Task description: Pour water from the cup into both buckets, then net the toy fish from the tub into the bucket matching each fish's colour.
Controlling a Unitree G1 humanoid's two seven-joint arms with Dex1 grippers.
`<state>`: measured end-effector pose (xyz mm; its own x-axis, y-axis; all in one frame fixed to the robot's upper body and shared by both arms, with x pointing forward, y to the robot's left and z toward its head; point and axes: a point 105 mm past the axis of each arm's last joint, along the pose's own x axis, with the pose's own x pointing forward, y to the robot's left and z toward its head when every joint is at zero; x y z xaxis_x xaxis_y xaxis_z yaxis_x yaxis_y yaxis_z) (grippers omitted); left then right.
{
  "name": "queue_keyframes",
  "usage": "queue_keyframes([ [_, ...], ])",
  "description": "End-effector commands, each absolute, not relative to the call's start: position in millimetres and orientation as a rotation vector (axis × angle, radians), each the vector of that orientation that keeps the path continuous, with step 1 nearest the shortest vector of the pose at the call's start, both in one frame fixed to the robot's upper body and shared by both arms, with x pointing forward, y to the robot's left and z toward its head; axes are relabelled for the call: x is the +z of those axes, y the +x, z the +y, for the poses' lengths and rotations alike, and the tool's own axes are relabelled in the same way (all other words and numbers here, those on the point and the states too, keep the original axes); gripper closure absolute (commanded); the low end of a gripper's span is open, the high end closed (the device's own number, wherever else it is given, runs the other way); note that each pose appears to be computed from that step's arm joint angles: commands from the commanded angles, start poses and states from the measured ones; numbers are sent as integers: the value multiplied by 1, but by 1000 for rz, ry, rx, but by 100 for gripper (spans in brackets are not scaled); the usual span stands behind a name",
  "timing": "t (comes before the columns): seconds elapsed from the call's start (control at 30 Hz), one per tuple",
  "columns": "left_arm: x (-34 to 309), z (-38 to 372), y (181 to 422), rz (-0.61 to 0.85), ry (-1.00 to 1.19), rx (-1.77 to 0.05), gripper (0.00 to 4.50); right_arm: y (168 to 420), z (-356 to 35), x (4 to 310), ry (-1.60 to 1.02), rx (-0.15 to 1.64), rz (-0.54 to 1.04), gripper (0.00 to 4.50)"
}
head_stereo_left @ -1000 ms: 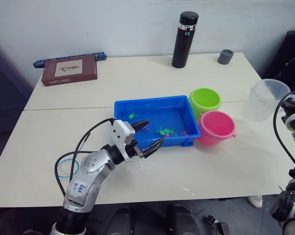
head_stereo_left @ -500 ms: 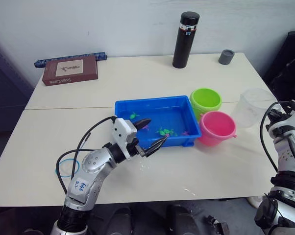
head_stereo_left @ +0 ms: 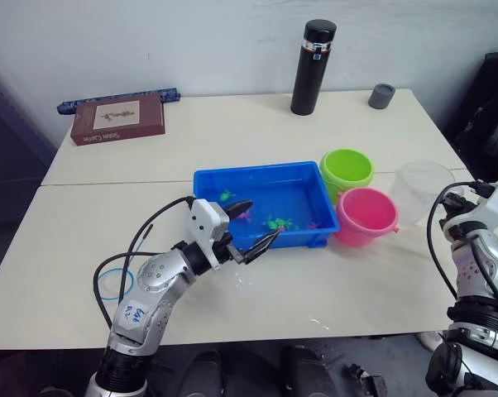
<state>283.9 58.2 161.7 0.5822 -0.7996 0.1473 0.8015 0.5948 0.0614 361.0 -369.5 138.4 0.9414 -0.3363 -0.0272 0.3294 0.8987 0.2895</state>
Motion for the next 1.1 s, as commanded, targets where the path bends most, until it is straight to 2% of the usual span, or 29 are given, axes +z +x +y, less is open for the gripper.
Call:
queue_keyframes([
  [0.03,169,58,281,-199,-7,-939,0,360,-371,145,263,-348,-54,444],
  [0.23,170,59,282,-200,-6,-939,0,362,-369,142,260,-350,-52,444],
  [0.33,170,59,282,-201,-5,-937,0,362,-369,141,262,-351,-51,339],
  [0.5,170,59,282,-202,-5,-935,0,362,-369,140,255,-352,-47,91],
  [0.77,170,58,282,-202,-7,-938,0,361,-370,141,251,-354,-47,91],
  [1.1,170,58,282,-200,-7,-945,0,345,-377,130,241,-375,-20,91],
])
